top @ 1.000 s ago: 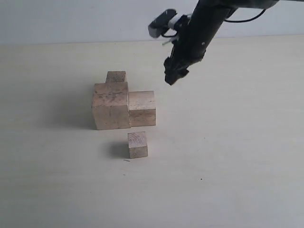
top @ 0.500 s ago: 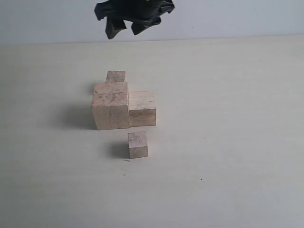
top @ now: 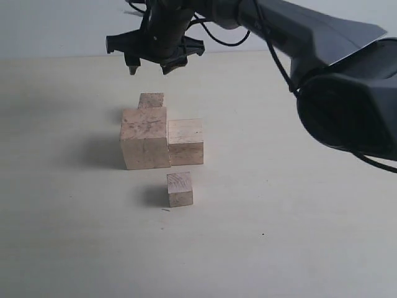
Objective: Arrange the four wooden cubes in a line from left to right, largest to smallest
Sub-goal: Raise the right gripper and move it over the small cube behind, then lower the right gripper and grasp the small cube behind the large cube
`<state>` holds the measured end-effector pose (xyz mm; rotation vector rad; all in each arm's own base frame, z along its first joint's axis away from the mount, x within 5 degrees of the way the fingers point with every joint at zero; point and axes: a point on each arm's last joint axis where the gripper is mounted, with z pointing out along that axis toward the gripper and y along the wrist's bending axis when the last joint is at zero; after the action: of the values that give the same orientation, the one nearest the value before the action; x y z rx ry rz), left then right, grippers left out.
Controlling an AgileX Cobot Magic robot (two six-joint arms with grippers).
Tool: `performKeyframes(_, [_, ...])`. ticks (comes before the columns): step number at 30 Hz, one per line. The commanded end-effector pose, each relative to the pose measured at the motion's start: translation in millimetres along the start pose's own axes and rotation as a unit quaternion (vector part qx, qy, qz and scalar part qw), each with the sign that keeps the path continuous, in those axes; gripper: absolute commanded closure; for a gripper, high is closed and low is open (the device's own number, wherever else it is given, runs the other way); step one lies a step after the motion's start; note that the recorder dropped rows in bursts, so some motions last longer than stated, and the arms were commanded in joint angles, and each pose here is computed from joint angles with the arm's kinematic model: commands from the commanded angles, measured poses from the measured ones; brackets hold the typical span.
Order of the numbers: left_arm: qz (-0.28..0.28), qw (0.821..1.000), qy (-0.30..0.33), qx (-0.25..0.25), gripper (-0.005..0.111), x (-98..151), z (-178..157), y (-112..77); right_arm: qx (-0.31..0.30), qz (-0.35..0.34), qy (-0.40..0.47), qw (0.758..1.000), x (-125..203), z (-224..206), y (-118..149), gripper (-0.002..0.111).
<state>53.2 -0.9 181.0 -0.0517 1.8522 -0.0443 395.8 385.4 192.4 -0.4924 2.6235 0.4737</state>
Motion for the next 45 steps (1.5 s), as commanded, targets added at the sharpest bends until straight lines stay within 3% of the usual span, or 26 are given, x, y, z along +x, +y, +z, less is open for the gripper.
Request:
performKeyframes(1, [-0.002,1.0,-0.008,0.004,0.107,-0.3,-0.1,-0.5,0.014,0.004,0.024,1.0,8.1,18.1,-3.7,0.044])
performKeyframes(7, [-0.002,1.0,-0.008,0.004,0.107,-0.3,-0.1,-0.5,0.018,0.003,0.027,0.999,11.7,30.1,-7.5,0.029])
performKeyframes(32, [-0.002,1.0,-0.008,0.004,0.107,-0.3,-0.1,-0.5,0.009,0.013,0.031,0.999,20.2,54.0,-10.3,0.03])
performKeyframes(36, [-0.002,1.0,-0.008,0.004,0.107,-0.3,-0.1,-0.5,0.008,0.013,0.03,0.999,20.0,54.0,-10.2,0.045])
performKeyframes(42, [-0.002,1.0,-0.008,0.004,0.107,-0.3,-0.1,-0.5,0.006,0.004,0.022,1.0,16.4,48.4,-8.7,0.088])
performKeyframes(45, [-0.002,1.0,-0.008,0.004,0.107,-0.3,-0.1,-0.5,0.0,-0.032,0.006,0.999,10.3,38.3,-5.6,0.108])
